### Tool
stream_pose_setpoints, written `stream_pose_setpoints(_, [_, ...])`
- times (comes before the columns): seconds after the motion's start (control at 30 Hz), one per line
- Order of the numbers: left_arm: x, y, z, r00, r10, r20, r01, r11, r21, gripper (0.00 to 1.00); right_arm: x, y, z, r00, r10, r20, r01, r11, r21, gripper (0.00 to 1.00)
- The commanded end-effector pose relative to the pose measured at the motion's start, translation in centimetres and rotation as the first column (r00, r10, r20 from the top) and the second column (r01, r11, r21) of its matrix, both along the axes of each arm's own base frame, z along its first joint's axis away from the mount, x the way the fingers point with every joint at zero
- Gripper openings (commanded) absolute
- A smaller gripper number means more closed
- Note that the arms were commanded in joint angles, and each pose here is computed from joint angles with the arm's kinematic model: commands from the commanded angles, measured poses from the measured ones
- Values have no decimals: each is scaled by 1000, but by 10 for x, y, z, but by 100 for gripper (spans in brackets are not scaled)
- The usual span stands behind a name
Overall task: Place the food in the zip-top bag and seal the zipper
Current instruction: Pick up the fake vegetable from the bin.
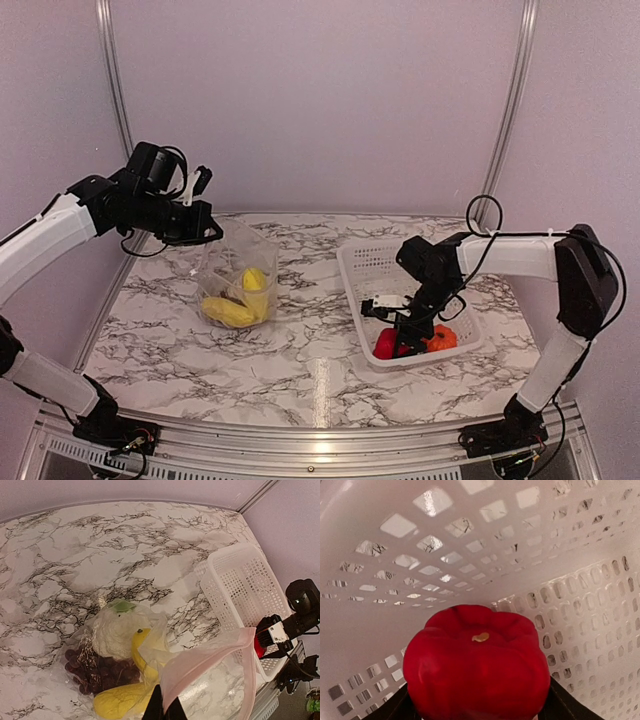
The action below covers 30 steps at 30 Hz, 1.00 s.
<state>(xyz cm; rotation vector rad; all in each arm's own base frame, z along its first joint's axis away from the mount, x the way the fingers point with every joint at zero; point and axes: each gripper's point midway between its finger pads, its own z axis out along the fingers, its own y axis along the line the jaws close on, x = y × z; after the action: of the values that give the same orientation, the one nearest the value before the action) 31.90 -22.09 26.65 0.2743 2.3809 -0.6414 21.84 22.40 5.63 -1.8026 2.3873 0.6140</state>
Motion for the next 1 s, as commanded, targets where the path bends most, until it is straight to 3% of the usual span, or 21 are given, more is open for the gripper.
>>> stream_pose_setpoints(0.0, [-4, -1, 1, 1000, -20, 19, 20, 1000, -9, 0, 11, 6, 10, 1000, -11, 12, 10, 1000, 19, 70])
stream_pose_setpoints(0.3, [-4, -2, -2, 1000, -21, 23, 22, 1000, -15, 0, 27, 10, 42, 996, -7, 90, 4, 1000, 30, 58])
stream_pose_setpoints(0.47, [-4, -2, -4, 1000, -19, 25, 19, 1000, -18, 0, 37, 21, 70, 993, -13, 114, 4, 997, 72, 57])
stream_pose_setpoints(0.8, [-2, -4, -8, 1000, -3, 11, 3, 999, -36, 0, 71, 70, 163, 970, -24, 244, -52, 952, 301, 56])
stream_pose_setpoints(0.97, [0, -4, -3, 1000, 0, 14, 1, 999, -40, 0, 67, 111, 210, 940, 14, 340, -151, 913, 380, 56])
